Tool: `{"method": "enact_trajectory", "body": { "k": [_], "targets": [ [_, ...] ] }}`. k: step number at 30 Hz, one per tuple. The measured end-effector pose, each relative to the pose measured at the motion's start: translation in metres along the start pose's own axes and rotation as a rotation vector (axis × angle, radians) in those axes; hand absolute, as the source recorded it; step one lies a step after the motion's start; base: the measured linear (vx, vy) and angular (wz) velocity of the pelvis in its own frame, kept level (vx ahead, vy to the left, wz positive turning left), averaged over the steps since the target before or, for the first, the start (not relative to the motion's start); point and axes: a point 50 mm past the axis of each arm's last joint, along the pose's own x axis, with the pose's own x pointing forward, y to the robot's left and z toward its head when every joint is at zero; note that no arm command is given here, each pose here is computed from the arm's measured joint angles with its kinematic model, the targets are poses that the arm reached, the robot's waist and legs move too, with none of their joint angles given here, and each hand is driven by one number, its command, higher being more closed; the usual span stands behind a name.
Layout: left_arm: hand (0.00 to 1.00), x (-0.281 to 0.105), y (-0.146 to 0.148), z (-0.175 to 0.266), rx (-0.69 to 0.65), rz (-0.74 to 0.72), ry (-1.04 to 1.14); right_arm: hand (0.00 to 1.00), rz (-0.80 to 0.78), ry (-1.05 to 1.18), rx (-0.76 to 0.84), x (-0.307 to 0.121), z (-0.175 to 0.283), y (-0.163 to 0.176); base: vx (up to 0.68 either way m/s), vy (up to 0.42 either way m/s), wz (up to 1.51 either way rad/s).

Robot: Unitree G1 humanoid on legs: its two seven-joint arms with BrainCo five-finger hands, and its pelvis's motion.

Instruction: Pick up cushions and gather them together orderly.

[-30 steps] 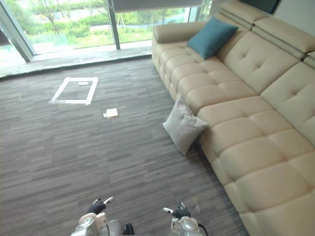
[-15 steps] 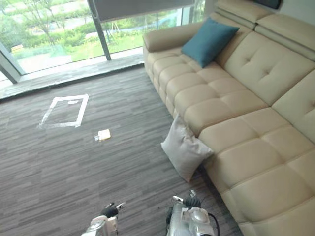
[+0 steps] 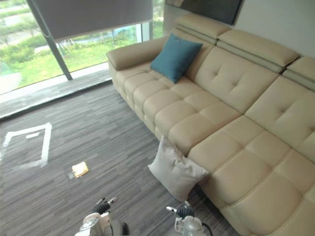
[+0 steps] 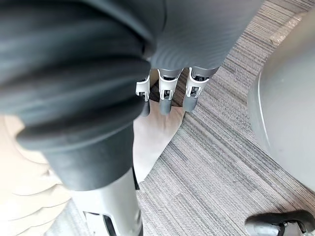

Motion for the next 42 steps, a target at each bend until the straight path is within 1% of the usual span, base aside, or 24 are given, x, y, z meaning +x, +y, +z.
{"method": "enact_trajectory", "body": {
  "k": [4,10,12,14,17,22,28,33,39,42],
  "targets": [
    [0.00,-0.001,0.002,-0.007,0.007,0.008,0.032,0.00,0.013,-0.038,-0.006,0.003,0.012,0.004,0.22,0.161,-0.76],
    [0.00,-0.001,0.007,-0.013,0.089,-0.002,0.062,0.00,-0.009,-0.064,0.017,0.003,0.018,-0.002,0.29,-0.011,-0.62],
    [0.00,-0.002,-0.001,-0.018,0.104,-0.027,0.084,0.00,-0.031,-0.081,0.011,0.005,0.025,-0.012,0.28,-0.094,-0.57],
    [0.00,-0.003,-0.013,-0.020,0.119,-0.055,0.087,0.00,-0.073,-0.091,0.042,0.005,0.028,-0.024,0.29,-0.100,-0.24],
    [0.00,-0.003,-0.020,-0.014,0.120,-0.075,0.058,0.00,-0.089,-0.067,0.034,0.002,0.018,-0.032,0.23,-0.132,-0.17],
    [0.00,-0.003,-0.017,-0.009,0.101,-0.062,0.020,0.00,-0.101,-0.060,0.043,0.002,0.018,-0.034,0.17,0.046,-0.71],
    [0.00,-0.002,-0.012,-0.008,0.093,-0.045,0.018,0.00,-0.086,-0.031,0.018,0.003,0.011,-0.028,0.11,0.221,-1.10],
    [0.00,-0.001,-0.008,-0.010,0.105,-0.038,0.036,0.00,-0.098,0.010,0.022,0.000,-0.001,-0.030,0.11,0.198,-0.48],
    [0.00,-0.001,-0.007,-0.010,0.128,-0.037,0.042,0.00,-0.115,0.002,0.015,0.001,0.002,-0.034,0.01,0.036,-0.19],
    [0.00,0.004,-0.012,0.010,0.145,-0.029,-0.012,0.00,-0.133,-0.030,0.023,0.005,0.016,-0.037,-0.11,-0.042,0.06]
  ]
}}
